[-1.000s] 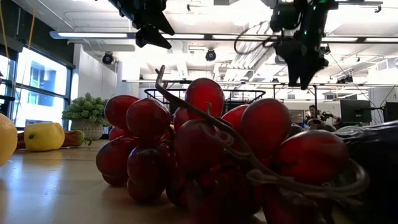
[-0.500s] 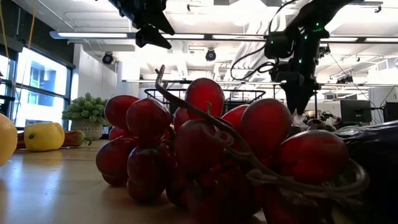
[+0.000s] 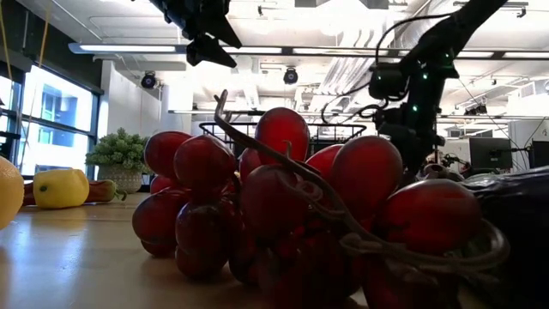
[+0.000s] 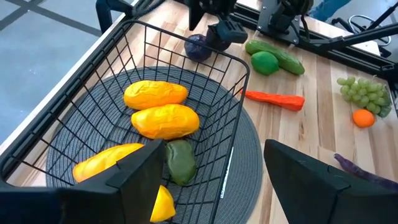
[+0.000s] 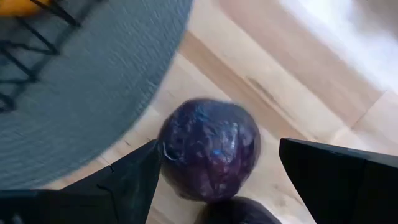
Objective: Build produce basket
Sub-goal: Put the left purple beetroot into the black wire basket
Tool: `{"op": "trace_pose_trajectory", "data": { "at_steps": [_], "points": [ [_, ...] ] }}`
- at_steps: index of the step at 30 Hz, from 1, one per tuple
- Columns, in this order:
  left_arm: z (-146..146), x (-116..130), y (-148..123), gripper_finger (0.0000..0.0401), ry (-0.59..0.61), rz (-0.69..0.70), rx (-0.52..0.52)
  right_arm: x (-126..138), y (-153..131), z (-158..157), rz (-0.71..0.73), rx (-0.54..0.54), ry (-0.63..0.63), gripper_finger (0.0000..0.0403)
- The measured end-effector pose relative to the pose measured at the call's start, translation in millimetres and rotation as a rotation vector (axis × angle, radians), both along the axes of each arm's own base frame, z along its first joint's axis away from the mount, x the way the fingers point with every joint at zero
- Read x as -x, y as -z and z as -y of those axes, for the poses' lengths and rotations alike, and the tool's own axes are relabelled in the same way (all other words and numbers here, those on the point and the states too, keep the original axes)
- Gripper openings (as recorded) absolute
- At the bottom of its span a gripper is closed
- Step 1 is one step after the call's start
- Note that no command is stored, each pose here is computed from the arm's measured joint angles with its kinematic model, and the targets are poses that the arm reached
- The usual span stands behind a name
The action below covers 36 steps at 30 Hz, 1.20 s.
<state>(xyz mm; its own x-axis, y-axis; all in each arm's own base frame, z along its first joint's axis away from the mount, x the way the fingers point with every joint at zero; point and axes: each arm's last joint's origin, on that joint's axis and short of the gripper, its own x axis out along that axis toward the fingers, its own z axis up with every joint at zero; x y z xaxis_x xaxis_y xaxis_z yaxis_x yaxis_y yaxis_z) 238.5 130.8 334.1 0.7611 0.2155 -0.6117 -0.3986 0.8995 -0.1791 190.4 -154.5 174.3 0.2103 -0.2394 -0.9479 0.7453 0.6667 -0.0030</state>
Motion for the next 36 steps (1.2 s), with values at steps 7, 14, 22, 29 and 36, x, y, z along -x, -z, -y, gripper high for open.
{"op": "trace_pose_trajectory", "data": {
  "at_steps": [7, 14, 22, 29, 36],
  "points": [
    [0, 0, 0, 0.0262, 0.0, 0.0, 0.0, 7, 17, -4, 0.003, -0.013, 0.03, 0.0307],
    [0, 0, 0, 0.0262, 0.0, 0.0, 0.0, 7, 17, -4, 0.02, -0.01, 0.054, 0.0252],
    [0, 0, 0, 0.0262, 0.0, 0.0, 0.0, 5, 11, -2, 0.031, -0.02, 0.099, 0.0168],
    [-2, 1, 1, 0.0262, -0.05, -0.027, -0.029, -1, -22, 5, 0.037, 0.042, 0.188, 0.0168],
    [2, 8, -7, 0.0262, -0.06, -0.001, -0.053, -4, -77, 5, 0.128, 0.094, 0.266, 0.0168]
  ]
}}
